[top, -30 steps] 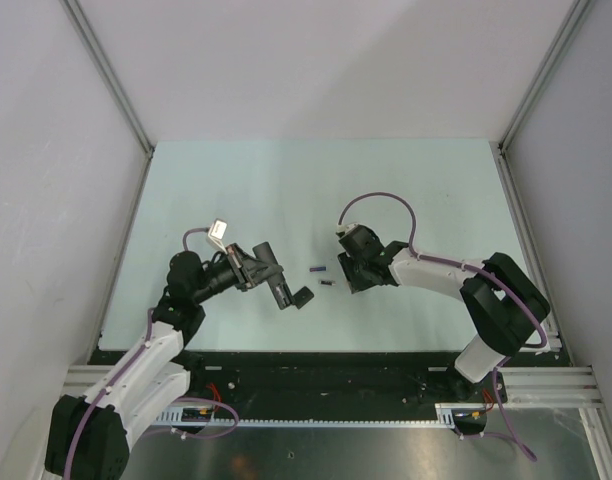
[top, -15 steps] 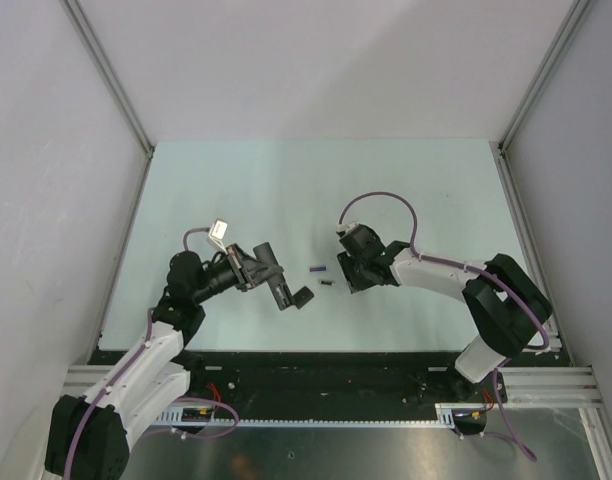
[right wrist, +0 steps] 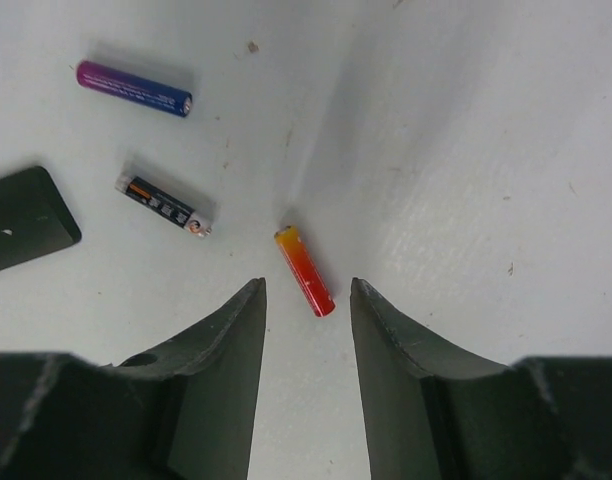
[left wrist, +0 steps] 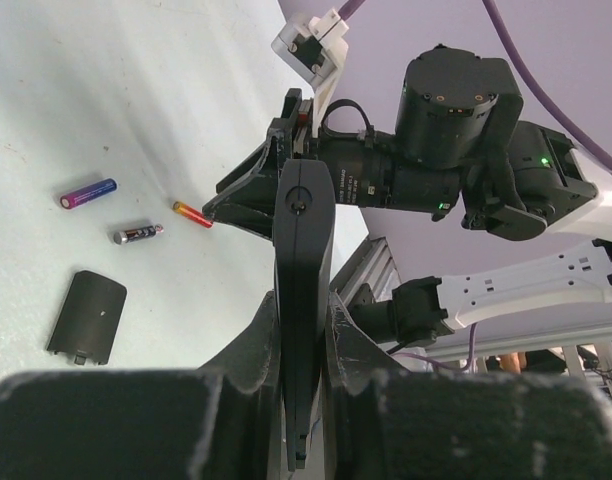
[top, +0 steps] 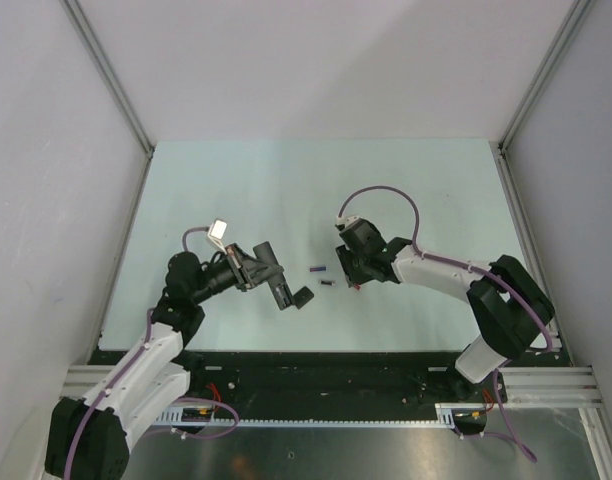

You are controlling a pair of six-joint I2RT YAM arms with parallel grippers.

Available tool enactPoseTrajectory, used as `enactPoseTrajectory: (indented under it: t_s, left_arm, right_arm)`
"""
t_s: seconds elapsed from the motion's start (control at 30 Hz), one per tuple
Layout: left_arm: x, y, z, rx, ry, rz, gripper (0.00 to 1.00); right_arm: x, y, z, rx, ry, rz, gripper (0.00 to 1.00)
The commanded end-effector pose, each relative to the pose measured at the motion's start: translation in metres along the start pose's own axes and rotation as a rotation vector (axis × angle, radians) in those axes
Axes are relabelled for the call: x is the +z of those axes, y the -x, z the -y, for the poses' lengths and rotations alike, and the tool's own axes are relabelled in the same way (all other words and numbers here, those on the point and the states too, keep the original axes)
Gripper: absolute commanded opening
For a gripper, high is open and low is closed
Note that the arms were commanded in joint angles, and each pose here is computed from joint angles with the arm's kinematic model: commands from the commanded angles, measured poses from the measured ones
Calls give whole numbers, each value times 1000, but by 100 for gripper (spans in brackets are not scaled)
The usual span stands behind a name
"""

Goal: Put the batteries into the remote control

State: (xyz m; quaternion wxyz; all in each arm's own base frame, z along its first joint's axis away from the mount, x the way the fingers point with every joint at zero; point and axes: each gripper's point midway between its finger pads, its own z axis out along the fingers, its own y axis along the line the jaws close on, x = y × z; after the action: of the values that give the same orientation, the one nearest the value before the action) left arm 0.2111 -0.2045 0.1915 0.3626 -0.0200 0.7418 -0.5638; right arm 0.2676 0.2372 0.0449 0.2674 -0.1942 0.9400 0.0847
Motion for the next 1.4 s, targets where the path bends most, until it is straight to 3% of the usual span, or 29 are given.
enactPoseTrajectory:
  t_s: [0.0,0.13,0.4,0.9,1.17,1.37]
  left_arm:
    - [-3,8,19,46,-70,27,0]
    - [-5,7,21,57,-78,28,0]
    - [-6,5,20,56,-79,30,0]
    - [-7,5,19,47,-76,33,0]
    - [-5,6,19,45,-72,34,0]
    - [-5,8,18,47,-67,38,0]
  right_arm:
    - [-16,37,-16,-5,42,120,44]
    - [-26,50,-36,-45,105,182,44]
    - [-12,50,-51,-87,124,142,42]
    - [-2,80,-56,2,109,202,39]
    - [-3,75,-37,35,39,182,38]
    - [-12,45,-15,32,-31,141,39]
